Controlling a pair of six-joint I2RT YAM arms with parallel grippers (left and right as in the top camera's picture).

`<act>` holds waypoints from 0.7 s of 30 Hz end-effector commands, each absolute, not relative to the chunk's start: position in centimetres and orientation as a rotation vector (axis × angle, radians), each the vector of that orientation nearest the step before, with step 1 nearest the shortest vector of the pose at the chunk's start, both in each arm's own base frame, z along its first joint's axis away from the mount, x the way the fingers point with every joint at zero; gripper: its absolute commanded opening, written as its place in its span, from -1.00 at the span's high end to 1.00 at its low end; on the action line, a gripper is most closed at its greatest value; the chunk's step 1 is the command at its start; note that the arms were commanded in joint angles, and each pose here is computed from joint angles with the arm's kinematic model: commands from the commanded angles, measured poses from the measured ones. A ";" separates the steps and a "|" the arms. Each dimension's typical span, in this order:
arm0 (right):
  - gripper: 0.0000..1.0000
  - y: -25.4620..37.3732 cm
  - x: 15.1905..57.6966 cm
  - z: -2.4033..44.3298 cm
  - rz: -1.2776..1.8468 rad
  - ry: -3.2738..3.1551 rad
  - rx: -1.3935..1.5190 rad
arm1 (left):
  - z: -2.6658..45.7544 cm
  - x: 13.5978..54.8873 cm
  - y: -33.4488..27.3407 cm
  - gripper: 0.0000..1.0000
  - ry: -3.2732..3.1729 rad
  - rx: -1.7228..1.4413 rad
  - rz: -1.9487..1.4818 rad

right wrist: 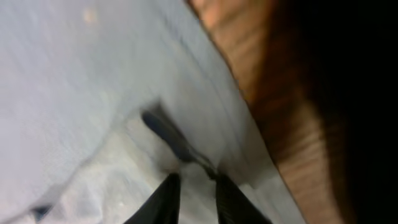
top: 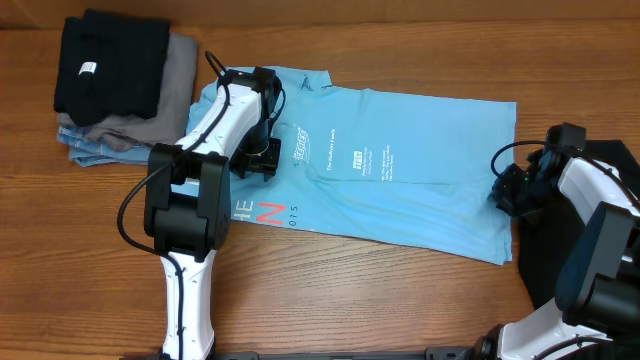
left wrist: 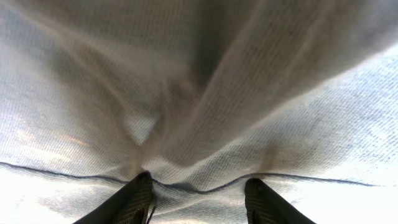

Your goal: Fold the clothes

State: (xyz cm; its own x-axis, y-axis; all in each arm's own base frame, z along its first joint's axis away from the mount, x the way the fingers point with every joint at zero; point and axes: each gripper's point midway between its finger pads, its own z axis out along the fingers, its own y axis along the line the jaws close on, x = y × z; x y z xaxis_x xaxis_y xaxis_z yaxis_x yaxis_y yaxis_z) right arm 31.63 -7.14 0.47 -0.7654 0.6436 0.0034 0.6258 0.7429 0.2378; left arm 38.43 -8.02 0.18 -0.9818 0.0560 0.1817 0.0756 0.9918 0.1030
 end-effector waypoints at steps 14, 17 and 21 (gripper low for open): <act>0.26 -7.9 35.7 4.7 0.430 2.741 0.953 | 0.0 37.5 -2.4 0.00 -2.877 0.031 -0.242; 0.04 -6.6 37.6 8.0 0.571 2.679 0.820 | 1.0 37.4 -2.6 0.03 -2.861 0.018 -0.244; 0.04 -5.6 38.6 10.5 0.672 2.637 0.789 | 2.9 39.0 -3.9 -0.03 -2.915 -0.011 -0.191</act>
State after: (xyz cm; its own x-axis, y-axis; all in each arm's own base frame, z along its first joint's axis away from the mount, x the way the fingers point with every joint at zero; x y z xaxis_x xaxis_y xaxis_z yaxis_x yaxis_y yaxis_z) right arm 36.91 -6.83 6.52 -0.7869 0.6102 -0.0917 0.5281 0.7428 0.4115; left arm 36.86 -3.00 1.60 -0.9590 -0.0504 0.2788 -0.0077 0.9883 0.1520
